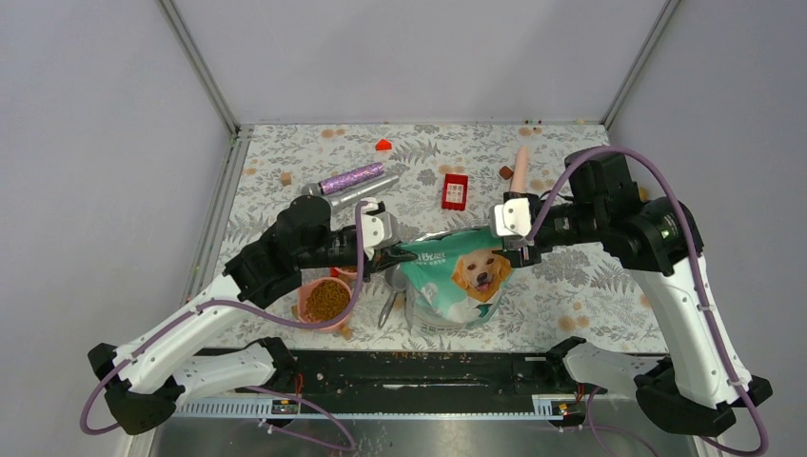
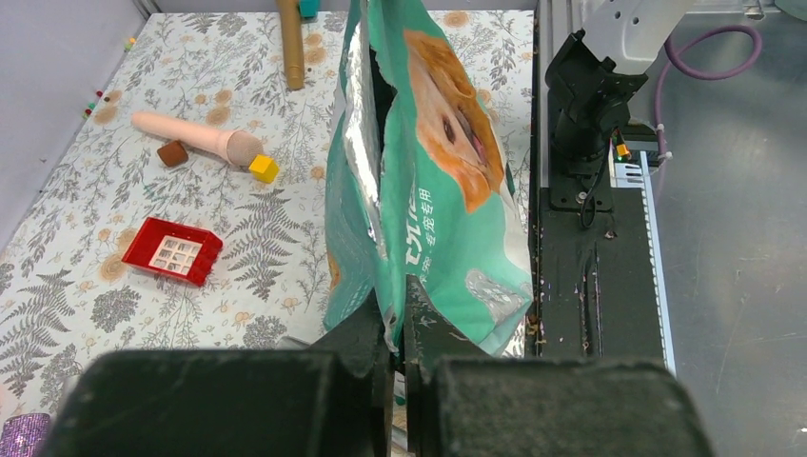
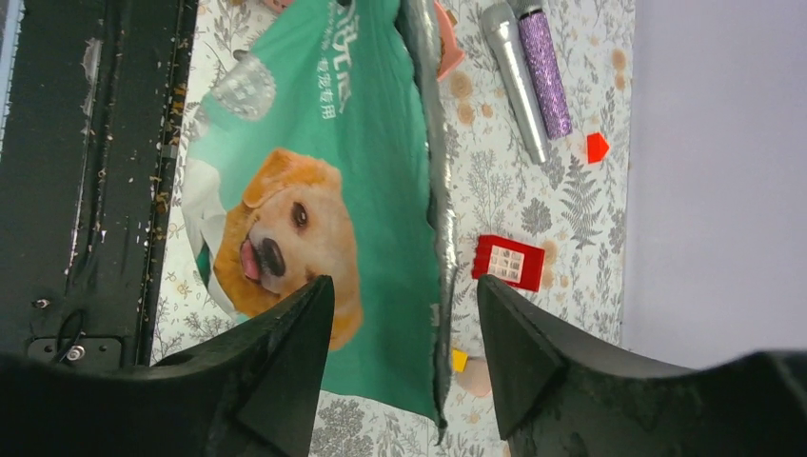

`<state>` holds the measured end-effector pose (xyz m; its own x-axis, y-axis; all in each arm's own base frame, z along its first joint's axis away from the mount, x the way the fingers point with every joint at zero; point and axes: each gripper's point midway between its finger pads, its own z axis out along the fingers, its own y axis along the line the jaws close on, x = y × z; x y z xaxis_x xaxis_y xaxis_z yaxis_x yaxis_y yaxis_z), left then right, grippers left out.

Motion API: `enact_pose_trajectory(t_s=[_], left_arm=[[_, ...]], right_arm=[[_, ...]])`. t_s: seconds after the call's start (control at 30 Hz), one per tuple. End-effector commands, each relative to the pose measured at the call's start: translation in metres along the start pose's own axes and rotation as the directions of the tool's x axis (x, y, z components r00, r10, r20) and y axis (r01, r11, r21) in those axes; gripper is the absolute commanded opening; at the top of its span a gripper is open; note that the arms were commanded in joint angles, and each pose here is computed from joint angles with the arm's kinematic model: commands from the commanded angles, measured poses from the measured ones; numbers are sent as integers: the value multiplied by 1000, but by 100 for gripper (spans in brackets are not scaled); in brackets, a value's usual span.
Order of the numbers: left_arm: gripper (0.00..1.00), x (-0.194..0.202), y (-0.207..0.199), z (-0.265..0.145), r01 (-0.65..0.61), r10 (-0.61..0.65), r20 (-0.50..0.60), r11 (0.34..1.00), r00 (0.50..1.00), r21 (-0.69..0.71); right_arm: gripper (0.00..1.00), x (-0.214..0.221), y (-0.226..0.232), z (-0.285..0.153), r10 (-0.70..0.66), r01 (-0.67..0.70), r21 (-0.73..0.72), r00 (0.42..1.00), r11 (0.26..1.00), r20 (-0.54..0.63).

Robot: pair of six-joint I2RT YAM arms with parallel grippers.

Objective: Serve the pet food

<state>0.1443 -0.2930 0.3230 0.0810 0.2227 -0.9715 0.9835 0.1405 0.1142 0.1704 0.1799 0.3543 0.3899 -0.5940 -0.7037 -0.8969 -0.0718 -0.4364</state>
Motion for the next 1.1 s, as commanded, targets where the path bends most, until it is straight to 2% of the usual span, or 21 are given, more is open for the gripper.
enact_pose_trajectory(t_s=[0.0,0.17,0.27,0.3,0.37,0.4,0.6,0.63,0.73,0.8,0.93,1.07], left_arm=[[0,-48,-7,-14,-118,114,162,993,980,15],[0,-49,-11,-14,-132,124,167,991,978,39],[0,-49,-12,-14,-139,130,168,989,977,43],[0,-49,-12,-14,-141,132,168,989,977,43],[0,-50,-11,-15,-143,135,168,989,977,38],[0,-51,-11,-16,-146,138,169,989,976,36],[0,-51,-8,-19,-140,137,170,990,976,4],[0,-50,-7,-20,-139,137,170,990,976,-3],[0,-51,-8,-21,-140,138,179,990,974,-5],[0,-52,-12,-21,-148,143,185,989,972,15],[0,-53,-20,-20,-182,166,194,981,967,63],[0,-55,-23,-19,-206,184,201,974,962,92]], right_arm=[[66,-12,2,6,-21,22,-16,999,1000,40],[68,-11,-6,18,-18,19,-38,1000,999,18],[65,-14,-12,22,-24,24,-43,1000,999,6],[57,-16,-13,24,-19,19,-46,1000,999,7],[13,-19,-13,24,-16,17,-56,1000,998,9],[0,-21,-13,22,-15,15,-62,1000,998,9],[0,-24,-4,8,13,-15,-87,1000,996,-20],[0,-22,-2,7,9,-11,-87,1000,996,-27],[37,-17,4,10,-4,1,-83,1000,997,-29],[50,-16,7,14,-15,13,-84,1000,996,-26],[63,-21,8,26,-26,24,-100,999,995,-22],[66,-32,-2,39,-26,27,-79,1000,996,3]])
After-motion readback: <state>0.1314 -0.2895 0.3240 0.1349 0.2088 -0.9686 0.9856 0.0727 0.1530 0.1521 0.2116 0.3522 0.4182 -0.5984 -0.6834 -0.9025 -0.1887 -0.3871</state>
